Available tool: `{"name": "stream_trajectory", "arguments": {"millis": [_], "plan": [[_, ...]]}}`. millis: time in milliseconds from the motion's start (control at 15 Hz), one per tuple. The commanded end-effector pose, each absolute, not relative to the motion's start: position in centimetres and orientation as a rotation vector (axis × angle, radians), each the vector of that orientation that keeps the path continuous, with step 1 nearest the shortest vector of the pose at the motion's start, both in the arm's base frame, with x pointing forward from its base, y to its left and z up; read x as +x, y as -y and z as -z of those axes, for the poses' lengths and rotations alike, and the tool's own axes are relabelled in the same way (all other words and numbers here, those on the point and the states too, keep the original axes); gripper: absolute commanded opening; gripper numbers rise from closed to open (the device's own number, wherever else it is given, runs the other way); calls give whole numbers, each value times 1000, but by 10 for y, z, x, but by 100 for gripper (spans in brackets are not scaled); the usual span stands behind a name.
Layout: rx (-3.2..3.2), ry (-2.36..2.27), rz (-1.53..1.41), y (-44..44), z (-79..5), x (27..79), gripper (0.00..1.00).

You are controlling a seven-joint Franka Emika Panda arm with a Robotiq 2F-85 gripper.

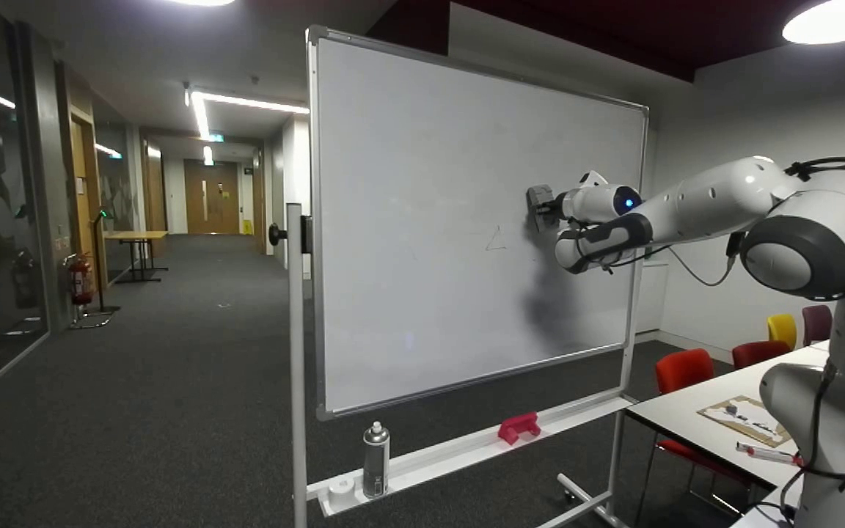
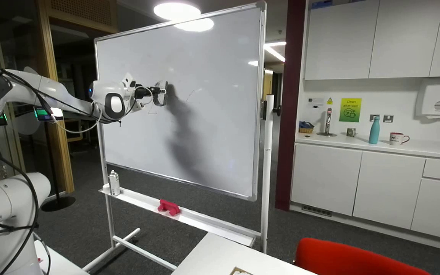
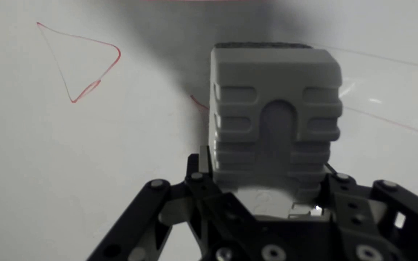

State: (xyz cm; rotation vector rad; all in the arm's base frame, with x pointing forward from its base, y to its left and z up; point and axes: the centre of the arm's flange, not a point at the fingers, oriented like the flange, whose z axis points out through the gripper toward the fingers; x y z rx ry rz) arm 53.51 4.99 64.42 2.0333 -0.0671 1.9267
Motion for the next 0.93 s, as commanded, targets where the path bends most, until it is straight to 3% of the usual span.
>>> {"name": "stream_trajectory", "arguments": {"millis": [0, 867], "plan": [[2001, 33, -1999, -44, -638, 546, 35], [1960, -121, -2139, -28, -660, 576, 35]]}}
